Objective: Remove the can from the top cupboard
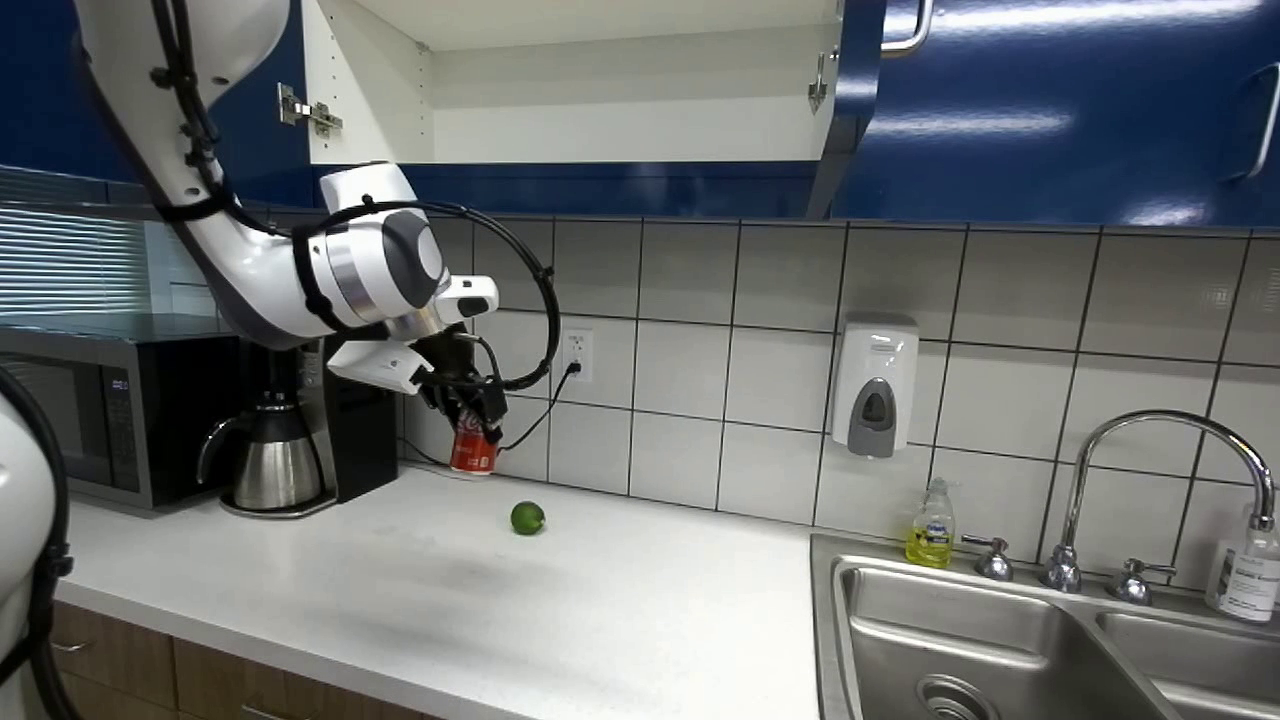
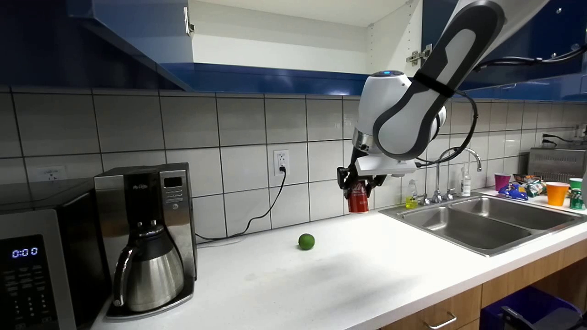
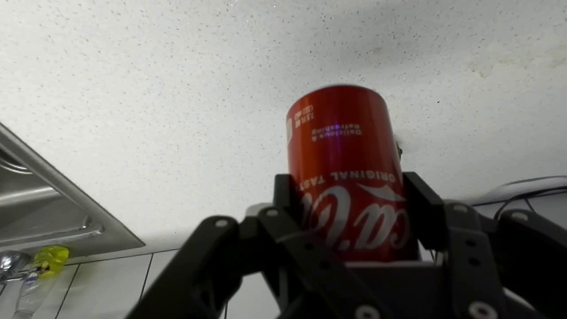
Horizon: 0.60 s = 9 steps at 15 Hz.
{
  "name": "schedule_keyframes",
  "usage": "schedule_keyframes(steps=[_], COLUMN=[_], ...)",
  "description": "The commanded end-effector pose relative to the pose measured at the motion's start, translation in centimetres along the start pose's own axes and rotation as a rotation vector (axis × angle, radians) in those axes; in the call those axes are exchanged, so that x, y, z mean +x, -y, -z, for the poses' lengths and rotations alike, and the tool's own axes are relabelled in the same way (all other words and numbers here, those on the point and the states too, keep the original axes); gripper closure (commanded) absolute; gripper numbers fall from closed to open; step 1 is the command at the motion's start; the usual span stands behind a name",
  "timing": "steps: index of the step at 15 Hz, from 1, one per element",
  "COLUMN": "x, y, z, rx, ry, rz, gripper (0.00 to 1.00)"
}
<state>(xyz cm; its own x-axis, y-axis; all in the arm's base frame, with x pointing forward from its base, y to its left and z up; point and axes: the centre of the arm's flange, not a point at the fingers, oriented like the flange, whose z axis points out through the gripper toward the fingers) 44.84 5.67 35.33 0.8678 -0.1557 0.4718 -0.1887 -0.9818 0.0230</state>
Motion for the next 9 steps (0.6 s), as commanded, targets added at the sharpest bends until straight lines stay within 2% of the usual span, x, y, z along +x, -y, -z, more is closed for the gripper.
schedule_keyframes(steps=[1, 3, 4, 9], x=[0.0, 0.0, 0.0, 0.1], y=[0.0, 0.0, 0.0, -0.2], z=[0.0, 0.0, 0.0, -1.3], rx=[0.000, 0.000, 0.000, 0.003], ry=[0.000, 0.000, 0.000, 0.010], rz=[0.000, 0.000, 0.000, 0.008], gripper=[0.37, 0.37, 0.62, 0.62])
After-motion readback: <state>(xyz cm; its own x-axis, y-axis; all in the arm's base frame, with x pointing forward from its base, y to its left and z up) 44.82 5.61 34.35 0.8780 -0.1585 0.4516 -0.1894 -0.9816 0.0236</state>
